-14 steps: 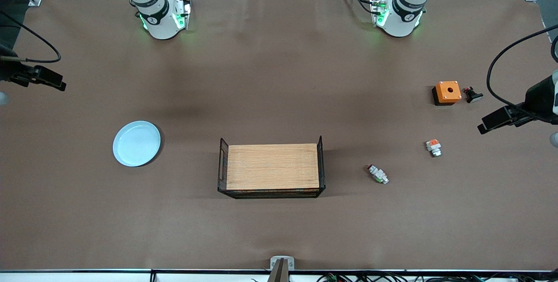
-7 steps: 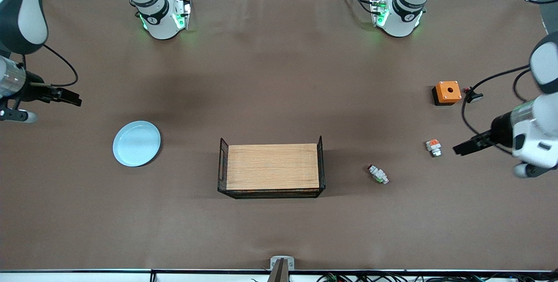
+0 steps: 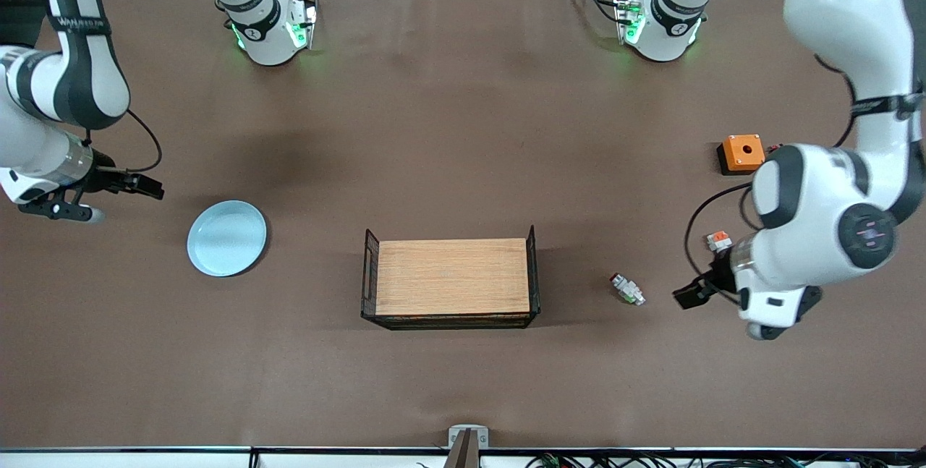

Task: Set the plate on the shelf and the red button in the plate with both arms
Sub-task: 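Grasp the plate rim with the right gripper while the left gripper grasps the switch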

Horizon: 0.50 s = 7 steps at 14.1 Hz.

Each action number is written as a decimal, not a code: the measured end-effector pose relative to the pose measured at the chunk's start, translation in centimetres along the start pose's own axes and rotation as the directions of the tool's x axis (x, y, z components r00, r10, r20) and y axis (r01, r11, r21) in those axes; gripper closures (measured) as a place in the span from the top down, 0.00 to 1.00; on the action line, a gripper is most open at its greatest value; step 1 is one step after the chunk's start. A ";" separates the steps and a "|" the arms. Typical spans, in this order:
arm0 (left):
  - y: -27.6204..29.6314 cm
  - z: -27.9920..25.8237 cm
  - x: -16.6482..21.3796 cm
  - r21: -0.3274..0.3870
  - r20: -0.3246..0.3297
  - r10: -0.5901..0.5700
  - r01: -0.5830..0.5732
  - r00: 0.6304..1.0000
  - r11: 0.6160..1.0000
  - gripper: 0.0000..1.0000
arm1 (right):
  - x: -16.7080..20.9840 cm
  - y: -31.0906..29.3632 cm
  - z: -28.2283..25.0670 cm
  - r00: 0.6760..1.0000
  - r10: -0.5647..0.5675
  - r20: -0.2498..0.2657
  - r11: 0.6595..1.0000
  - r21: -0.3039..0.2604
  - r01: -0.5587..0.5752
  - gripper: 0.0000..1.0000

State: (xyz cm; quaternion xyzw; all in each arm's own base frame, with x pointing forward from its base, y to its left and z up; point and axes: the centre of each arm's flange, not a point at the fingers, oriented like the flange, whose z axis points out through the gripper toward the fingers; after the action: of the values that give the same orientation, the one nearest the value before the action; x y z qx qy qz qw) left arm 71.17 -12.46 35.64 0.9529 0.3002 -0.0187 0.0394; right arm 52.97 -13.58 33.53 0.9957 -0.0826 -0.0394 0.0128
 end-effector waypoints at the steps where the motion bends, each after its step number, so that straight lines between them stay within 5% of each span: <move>1: 0.6 1.6 0.0 -0.003 -0.009 -0.010 0.010 1.000 1.000 1.00 | 0.4 0.5 1.6 1.000 0.008 0.000 1.000 0.001 -0.008 1.00; 7: 0.5 8.9 1.7 -0.019 -0.030 -0.033 0.033 0.999 0.999 1.00 | 2.6 0.7 8.1 1.000 0.009 -0.010 1.000 0.002 -0.009 1.00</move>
State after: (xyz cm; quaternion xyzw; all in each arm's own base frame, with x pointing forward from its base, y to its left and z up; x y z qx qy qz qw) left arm 72.74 -12.62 26.70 0.9476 0.3166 -0.0020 0.0433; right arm 54.73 -14.83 25.26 0.9955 -0.0870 -0.0344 0.0123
